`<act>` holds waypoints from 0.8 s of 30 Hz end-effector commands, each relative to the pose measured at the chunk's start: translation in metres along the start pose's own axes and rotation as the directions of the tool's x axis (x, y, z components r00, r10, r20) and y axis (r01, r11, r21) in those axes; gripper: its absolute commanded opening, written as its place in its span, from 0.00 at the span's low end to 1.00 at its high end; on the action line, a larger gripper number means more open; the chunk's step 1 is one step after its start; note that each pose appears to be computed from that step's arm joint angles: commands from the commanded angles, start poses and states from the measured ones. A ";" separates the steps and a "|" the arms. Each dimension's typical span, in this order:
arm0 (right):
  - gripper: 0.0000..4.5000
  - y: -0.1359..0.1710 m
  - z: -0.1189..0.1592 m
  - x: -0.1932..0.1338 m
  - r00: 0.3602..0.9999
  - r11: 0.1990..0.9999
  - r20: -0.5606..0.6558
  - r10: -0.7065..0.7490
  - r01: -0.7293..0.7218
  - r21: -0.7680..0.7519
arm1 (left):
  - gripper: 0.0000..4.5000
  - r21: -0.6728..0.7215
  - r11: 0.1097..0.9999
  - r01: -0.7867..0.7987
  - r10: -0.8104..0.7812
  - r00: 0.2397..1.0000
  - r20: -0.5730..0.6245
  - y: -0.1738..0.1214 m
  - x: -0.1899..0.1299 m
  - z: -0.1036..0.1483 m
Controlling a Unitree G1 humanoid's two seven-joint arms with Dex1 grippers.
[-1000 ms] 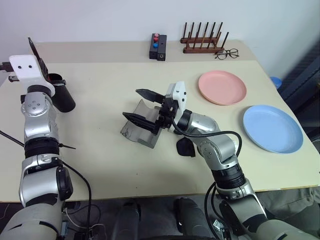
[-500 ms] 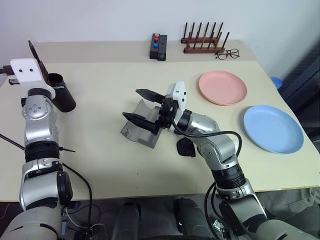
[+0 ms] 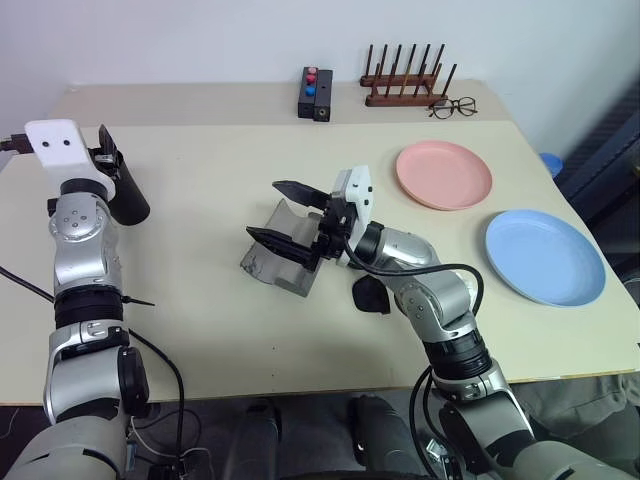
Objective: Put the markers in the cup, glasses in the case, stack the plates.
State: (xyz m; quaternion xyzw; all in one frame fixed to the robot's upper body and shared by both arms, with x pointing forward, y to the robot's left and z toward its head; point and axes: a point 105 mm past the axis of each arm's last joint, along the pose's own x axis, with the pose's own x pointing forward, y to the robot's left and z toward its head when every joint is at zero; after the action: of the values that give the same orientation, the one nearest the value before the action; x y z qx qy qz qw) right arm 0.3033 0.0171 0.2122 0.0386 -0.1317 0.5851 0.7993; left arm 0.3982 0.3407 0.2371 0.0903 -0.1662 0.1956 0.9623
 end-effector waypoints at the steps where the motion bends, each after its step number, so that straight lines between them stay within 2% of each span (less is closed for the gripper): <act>1: 1.00 0.006 0.015 0.002 0.999 0.999 0.043 0.024 -0.023 -0.033 | 0.66 -0.043 0.999 -0.017 0.022 0.994 0.103 0.004 0.003 0.033; 4: 1.00 0.003 0.014 -0.001 0.999 0.999 0.035 0.014 -0.013 -0.037 | 0.66 -0.118 0.991 0.064 -0.048 0.990 0.129 -0.012 0.005 0.058; 7: 1.00 -0.003 0.014 -0.007 1.000 0.999 0.018 -0.003 0.004 -0.051 | 0.66 -0.155 0.945 0.289 -0.275 0.956 0.104 -0.055 -0.003 0.071; 9: 1.00 -0.008 0.013 -0.012 1.000 0.997 0.000 -0.016 0.016 -0.070 | 0.66 -0.186 0.859 0.477 -0.483 0.876 0.015 -0.091 -0.023 0.064; 12: 1.00 -0.012 0.009 -0.020 0.999 0.994 -0.039 -0.025 0.021 -0.107 | 0.66 -0.230 0.699 0.677 -0.710 0.694 -0.116 -0.130 -0.059 0.046; 13: 1.00 -0.013 0.007 -0.023 0.998 0.993 -0.053 -0.026 0.020 -0.117 | 0.66 -0.255 0.663 0.704 -0.747 0.646 -0.157 -0.137 -0.068 0.039; 16: 1.00 -0.013 0.004 -0.028 0.997 0.991 -0.074 -0.028 0.018 -0.131 | 0.85 -0.310 0.614 0.726 -0.789 0.559 -0.255 -0.147 -0.083 0.023; 17: 1.00 -0.012 0.003 -0.029 0.996 0.991 -0.079 -0.028 0.018 -0.134 | 0.95 -0.335 0.592 0.733 -0.805 0.524 -0.277 -0.150 -0.089 0.019; 18: 1.00 -0.012 0.002 -0.032 0.996 0.990 -0.087 -0.034 0.021 -0.141 | 0.99 -0.370 0.565 0.737 -0.824 0.481 -0.300 -0.154 -0.099 0.012; 20: 1.00 -0.011 0.001 -0.035 0.994 0.989 -0.094 -0.047 0.033 -0.147 | 0.99 -0.446 0.508 0.737 -0.861 0.417 -0.292 -0.162 -0.117 0.008; 23: 1.00 -0.011 0.000 -0.037 0.993 0.988 -0.093 -0.067 0.053 -0.142 | 0.99 -0.539 0.391 0.746 -0.921 0.322 -0.221 -0.175 -0.145 0.017; 24: 1.00 -0.011 -0.001 -0.038 0.993 0.989 -0.093 -0.069 0.056 -0.139 | 0.99 -0.558 0.363 0.747 -0.932 0.274 -0.239 -0.179 -0.156 0.015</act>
State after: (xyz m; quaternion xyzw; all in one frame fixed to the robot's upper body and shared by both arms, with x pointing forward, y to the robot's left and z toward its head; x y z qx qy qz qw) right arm 0.3093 -0.0202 0.1893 -0.0362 -0.1003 0.5518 0.8271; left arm 0.3420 0.1299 0.1591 -0.0623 0.1651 -0.3392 0.9240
